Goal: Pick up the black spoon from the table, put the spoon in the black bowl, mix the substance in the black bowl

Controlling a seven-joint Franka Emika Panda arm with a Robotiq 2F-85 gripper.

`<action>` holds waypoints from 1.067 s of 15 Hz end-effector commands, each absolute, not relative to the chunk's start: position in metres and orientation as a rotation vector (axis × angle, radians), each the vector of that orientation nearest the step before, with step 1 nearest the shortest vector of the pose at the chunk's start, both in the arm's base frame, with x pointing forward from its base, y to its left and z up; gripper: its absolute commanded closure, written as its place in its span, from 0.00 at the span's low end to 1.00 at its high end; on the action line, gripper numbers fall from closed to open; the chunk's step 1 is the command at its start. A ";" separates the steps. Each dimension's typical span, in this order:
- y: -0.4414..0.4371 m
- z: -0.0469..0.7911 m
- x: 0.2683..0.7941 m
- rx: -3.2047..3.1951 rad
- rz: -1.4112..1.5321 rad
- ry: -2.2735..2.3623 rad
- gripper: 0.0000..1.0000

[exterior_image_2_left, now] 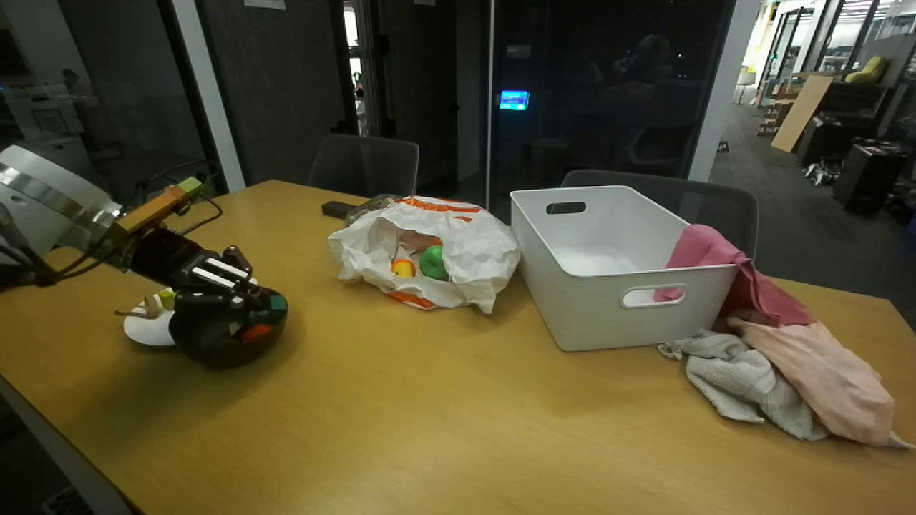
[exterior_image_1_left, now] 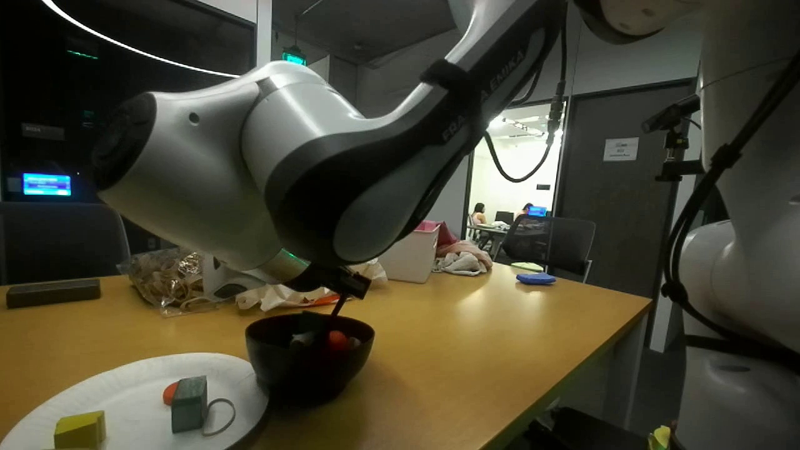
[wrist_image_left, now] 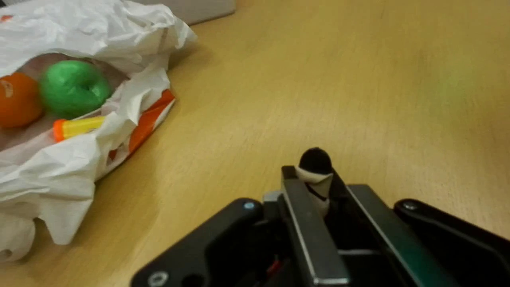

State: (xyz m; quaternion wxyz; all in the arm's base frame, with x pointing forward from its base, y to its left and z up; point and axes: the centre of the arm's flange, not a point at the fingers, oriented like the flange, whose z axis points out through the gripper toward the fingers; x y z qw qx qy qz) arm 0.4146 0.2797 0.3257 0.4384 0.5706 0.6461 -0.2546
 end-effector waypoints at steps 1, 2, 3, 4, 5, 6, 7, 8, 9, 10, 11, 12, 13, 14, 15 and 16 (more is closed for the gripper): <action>0.267 0.336 0.407 1.328 -0.631 1.526 0.88; 0.266 0.337 0.405 1.332 -0.651 1.524 0.88; 0.265 0.338 0.403 1.362 -0.690 1.534 0.88; 0.266 0.339 0.401 1.393 -0.716 1.555 0.88; 0.266 0.339 0.400 1.417 -0.730 1.570 0.88; 0.266 0.338 0.399 1.445 -0.724 1.581 0.88; 0.266 0.337 0.398 1.465 -0.717 1.587 0.88; 0.266 0.338 0.397 1.484 -0.711 1.589 0.88; 0.267 0.338 0.398 1.494 -0.699 1.587 0.88; 0.267 0.339 0.397 1.504 -0.697 1.586 0.88; 0.266 0.340 0.397 1.505 -0.692 1.582 0.76; 0.267 0.341 0.397 1.513 -0.688 1.573 0.54; 0.267 0.343 0.397 1.514 -0.686 1.570 0.51; 0.268 0.346 0.397 1.527 -0.670 1.559 0.51; 0.269 0.348 0.398 1.530 -0.659 1.557 0.45; 0.272 0.355 0.398 1.541 -0.632 1.556 0.36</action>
